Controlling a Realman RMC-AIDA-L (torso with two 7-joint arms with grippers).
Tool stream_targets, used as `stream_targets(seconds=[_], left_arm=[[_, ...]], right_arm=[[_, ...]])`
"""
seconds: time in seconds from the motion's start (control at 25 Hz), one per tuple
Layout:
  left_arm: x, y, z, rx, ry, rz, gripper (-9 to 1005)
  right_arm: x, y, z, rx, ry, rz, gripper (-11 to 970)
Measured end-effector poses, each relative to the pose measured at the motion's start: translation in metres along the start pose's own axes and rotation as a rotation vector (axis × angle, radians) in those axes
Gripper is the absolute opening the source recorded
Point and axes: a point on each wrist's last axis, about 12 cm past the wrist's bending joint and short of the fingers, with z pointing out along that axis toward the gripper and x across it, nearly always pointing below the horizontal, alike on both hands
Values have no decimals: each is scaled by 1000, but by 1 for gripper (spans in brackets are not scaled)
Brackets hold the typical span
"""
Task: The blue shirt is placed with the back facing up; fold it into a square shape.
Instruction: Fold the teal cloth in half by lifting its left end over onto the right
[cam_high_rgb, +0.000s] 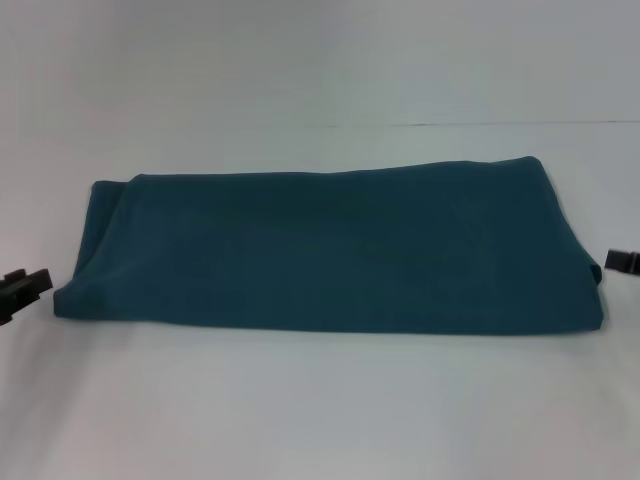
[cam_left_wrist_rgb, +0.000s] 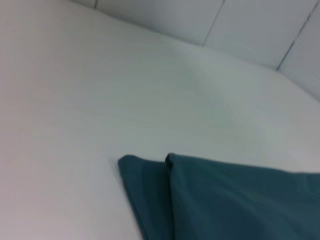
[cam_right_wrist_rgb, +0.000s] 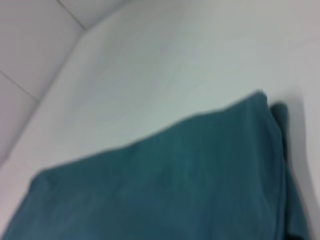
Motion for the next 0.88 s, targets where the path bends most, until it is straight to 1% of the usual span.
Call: stream_targets(seconds=[0.12, 0.24, 0.32, 0.36, 0.48, 0.56, 0.68, 0.72, 0.88], left_arm=[[1, 2, -8, 8, -21, -46, 216], [3, 1, -10, 20, -16, -101, 347], [6, -1, -11, 48, -3, -161, 434], [6, -1, -11, 48, -3, -161, 474], [7, -4, -11, 74, 14, -234, 593], [7, -5, -10, 81, 34, -288, 672], [7, -5, -9, 80, 64, -338, 832], [8, -5, -8, 75, 86, -369, 885], [10, -6, -7, 68, 118, -407, 889]], right_arm=[[-5, 3, -8, -43, -48, -16, 304], [-9, 7, -10, -80, -77, -45, 384], [-11, 9, -7, -90, -78, -61, 438], [-13, 10, -5, -93, -76, -67, 465], [-18, 14, 1, -100, -66, -83, 545], [-21, 16, 5, -105, -63, -92, 630], [-27, 19, 7, -111, -59, -106, 758], [-28, 20, 7, -111, -59, -111, 786], [-34, 21, 8, -111, -56, -127, 896]])
